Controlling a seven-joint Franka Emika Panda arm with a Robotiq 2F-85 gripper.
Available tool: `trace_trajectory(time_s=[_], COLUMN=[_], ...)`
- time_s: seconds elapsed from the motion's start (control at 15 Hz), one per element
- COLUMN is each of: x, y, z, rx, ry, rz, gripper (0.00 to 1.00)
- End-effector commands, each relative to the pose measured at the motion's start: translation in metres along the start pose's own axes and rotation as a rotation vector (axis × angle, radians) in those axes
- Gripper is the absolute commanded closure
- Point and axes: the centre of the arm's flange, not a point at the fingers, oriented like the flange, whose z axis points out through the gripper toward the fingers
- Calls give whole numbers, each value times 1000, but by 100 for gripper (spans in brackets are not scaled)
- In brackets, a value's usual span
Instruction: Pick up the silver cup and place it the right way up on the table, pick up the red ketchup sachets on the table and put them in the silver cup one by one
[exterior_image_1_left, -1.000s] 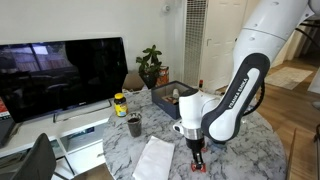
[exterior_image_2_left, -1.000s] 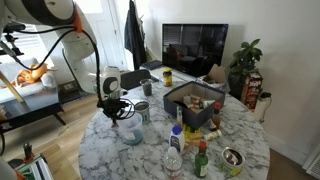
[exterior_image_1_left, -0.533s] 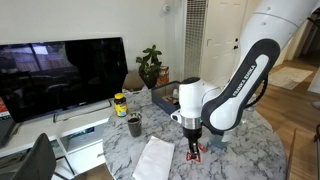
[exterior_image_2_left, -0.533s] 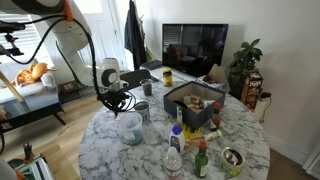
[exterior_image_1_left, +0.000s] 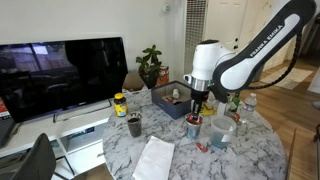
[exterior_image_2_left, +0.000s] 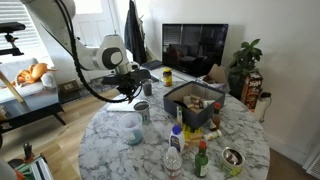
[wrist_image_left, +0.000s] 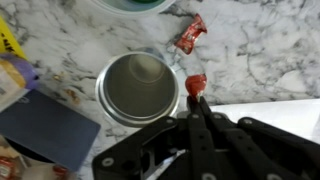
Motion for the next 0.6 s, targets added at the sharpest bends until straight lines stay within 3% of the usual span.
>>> trace_trajectory(time_s=[0.0,0.47,0.53], x=[-24,-19,-18], y=[24,36,36], z=[-11,-2,0], rx=[-59,-83,-86], ry=[16,39,46], rz=[152,258,266], gripper=[100,100,73])
